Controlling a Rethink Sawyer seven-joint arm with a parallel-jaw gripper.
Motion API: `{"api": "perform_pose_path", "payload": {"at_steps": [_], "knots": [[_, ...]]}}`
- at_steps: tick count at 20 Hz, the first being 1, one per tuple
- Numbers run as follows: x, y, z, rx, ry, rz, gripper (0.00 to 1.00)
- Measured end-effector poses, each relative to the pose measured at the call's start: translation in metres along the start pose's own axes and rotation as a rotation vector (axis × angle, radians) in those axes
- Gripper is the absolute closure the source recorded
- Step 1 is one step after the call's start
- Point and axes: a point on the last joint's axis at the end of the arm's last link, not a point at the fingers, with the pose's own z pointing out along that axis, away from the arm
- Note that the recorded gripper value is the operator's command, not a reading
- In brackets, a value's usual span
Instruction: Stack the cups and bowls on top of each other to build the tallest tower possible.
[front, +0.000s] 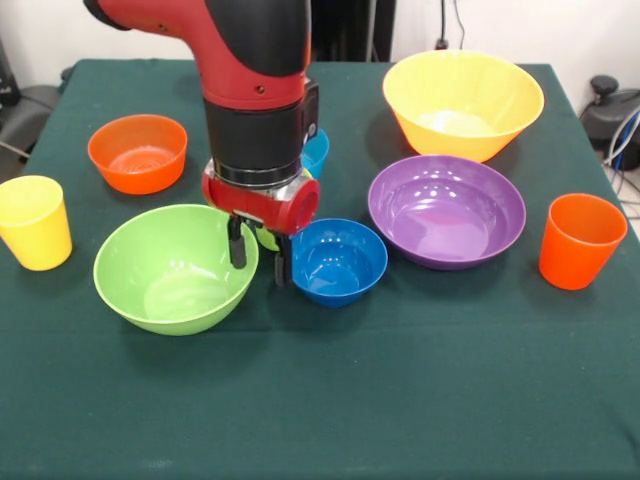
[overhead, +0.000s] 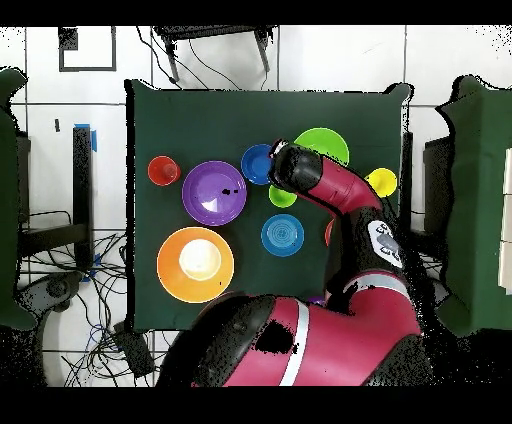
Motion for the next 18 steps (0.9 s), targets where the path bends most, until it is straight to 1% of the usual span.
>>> {"api": "perform_pose_path", "payload": {"at_steps": [3, 6, 16, 18], "knots": [[-0.0030, 0.0035, -0.0057, -0.003, -0.007, -0.004, 0.00], [-0.0039, 0.0034, -0.0070, -0.002, -0.010, -0.004, 0.00], [-0.0026, 0.0016, -0.0051, 0.001, -0.007, -0.003, 0.00], [-0.0002, 0.0008, -0.0018, 0.002, -0.001, -0.003, 0.00]]}}
